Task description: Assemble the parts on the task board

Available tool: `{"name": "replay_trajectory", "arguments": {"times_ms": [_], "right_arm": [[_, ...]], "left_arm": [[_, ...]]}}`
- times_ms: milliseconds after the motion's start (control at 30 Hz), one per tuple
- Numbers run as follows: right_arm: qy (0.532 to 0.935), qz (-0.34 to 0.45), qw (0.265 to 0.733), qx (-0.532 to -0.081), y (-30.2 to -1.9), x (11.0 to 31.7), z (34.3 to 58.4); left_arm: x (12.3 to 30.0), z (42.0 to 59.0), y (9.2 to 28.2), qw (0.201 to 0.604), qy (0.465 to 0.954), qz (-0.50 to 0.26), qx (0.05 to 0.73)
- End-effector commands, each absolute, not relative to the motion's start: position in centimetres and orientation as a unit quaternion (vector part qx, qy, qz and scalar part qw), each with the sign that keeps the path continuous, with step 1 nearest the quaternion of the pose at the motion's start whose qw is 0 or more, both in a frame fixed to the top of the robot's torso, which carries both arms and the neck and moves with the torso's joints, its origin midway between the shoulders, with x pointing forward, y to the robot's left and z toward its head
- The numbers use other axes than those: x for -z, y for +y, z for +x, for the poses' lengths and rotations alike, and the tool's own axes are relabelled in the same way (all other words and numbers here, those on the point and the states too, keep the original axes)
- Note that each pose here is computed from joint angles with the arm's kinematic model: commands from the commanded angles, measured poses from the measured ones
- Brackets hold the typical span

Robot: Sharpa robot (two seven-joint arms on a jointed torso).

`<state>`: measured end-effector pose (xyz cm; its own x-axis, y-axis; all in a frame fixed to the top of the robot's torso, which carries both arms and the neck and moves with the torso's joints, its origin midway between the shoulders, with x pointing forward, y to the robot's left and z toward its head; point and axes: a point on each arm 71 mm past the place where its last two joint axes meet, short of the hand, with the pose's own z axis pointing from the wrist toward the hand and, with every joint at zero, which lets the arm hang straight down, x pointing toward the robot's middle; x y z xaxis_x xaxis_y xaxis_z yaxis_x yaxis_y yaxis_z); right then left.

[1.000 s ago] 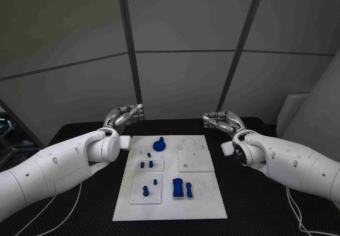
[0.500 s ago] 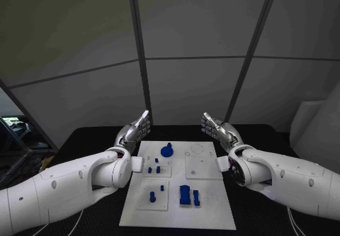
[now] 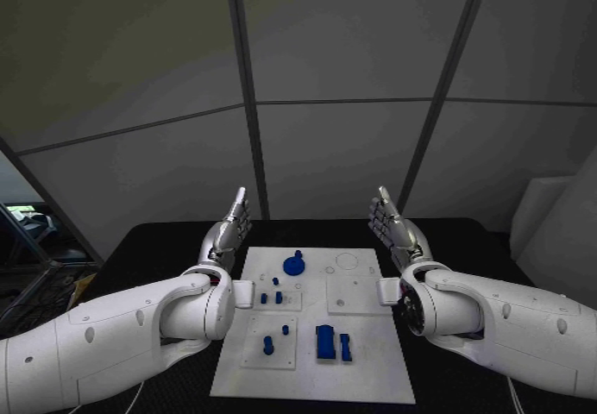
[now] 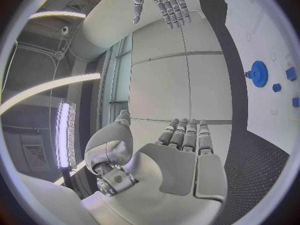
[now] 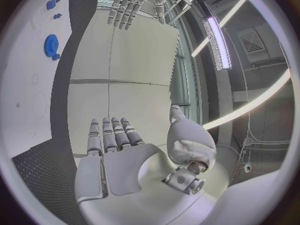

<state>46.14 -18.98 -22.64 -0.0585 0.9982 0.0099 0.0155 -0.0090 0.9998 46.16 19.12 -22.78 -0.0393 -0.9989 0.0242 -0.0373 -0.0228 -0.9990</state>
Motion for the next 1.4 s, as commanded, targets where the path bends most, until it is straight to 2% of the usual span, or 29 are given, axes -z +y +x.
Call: {"name": "replay_trajectory", "arguments": {"times_ms": [33, 1400], "right_arm": [[0.502, 0.498, 0.493, -0.507, -19.24, 22.42, 46.18], [0.502, 0.498, 0.493, -0.507, -19.24, 22.42, 46.18]], "left_arm": [[22.42, 46.18, 19.24, 0.493, 0.502, -0.498, 0.507], [22.42, 46.18, 19.24, 0.493, 0.502, -0.498, 0.507]]}}
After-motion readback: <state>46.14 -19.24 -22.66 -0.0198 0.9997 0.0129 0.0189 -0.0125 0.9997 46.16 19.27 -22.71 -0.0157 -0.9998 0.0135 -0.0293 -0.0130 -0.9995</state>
